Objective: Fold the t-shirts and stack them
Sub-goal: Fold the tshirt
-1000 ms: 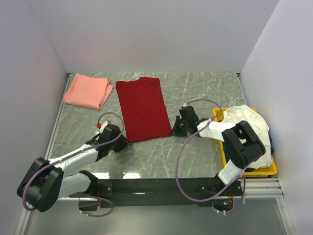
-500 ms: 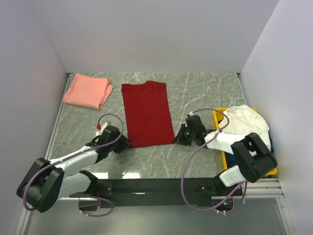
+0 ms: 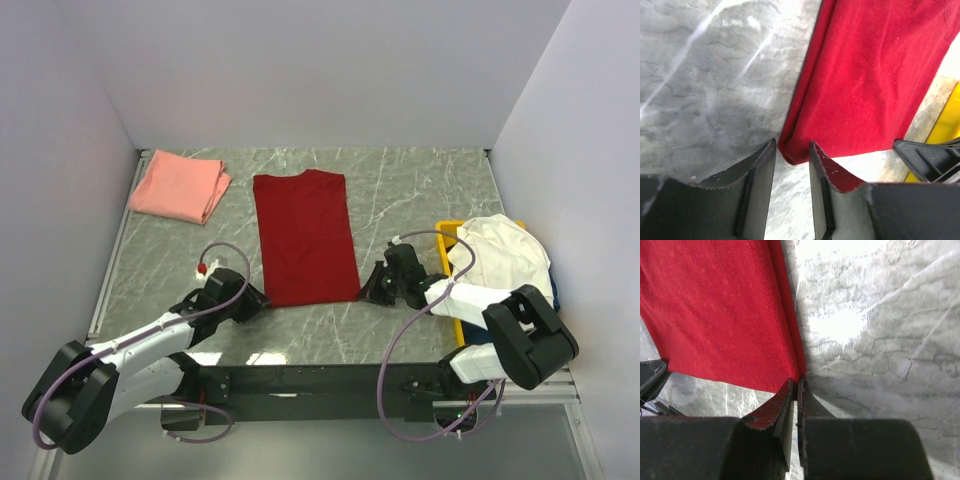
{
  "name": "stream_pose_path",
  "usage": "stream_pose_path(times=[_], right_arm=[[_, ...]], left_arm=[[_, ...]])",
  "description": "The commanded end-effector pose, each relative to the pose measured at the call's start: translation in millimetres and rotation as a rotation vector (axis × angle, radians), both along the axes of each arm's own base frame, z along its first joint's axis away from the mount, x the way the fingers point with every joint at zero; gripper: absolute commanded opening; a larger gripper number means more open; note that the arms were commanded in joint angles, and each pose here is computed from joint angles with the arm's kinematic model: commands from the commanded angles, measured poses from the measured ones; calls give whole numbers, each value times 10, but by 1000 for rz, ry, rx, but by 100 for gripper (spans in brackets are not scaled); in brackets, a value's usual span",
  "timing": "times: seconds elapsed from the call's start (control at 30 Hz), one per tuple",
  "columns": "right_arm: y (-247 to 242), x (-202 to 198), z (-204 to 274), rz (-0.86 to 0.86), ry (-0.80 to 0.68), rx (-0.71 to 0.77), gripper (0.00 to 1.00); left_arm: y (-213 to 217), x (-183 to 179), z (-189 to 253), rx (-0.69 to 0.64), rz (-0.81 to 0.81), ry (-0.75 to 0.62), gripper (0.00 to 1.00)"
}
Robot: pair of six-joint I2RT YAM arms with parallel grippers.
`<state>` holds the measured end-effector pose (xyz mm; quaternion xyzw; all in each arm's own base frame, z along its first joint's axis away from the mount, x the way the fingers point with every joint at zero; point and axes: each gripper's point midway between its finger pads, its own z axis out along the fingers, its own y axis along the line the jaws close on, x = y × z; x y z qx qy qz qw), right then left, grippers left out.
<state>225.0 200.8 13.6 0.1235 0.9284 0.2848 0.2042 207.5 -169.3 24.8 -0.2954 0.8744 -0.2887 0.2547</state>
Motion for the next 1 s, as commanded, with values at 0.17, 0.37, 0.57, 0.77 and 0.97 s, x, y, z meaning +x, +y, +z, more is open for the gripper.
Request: stream_pose_path(times=[0.17,0.37,0.57,0.77,0.97], right_arm=[[-112,-279,-173,6,61,-48,0],[-96,-306,-127,11,35,-22,0],[-120,-416,-60,23,17,-10,0],[-184,-562,137,32,-28,12,0],[-245,-611,527,34,-122,37,0]], left_arm=[[6,-186,-187,29,-4,70,34],[-17,-227,-160,26,-7,63,9],[-54,-256,12,37,-37,31,1],[-79,-383,320,19,-92,-12,1],[-58,-463,739,-9,-141,-115,1]])
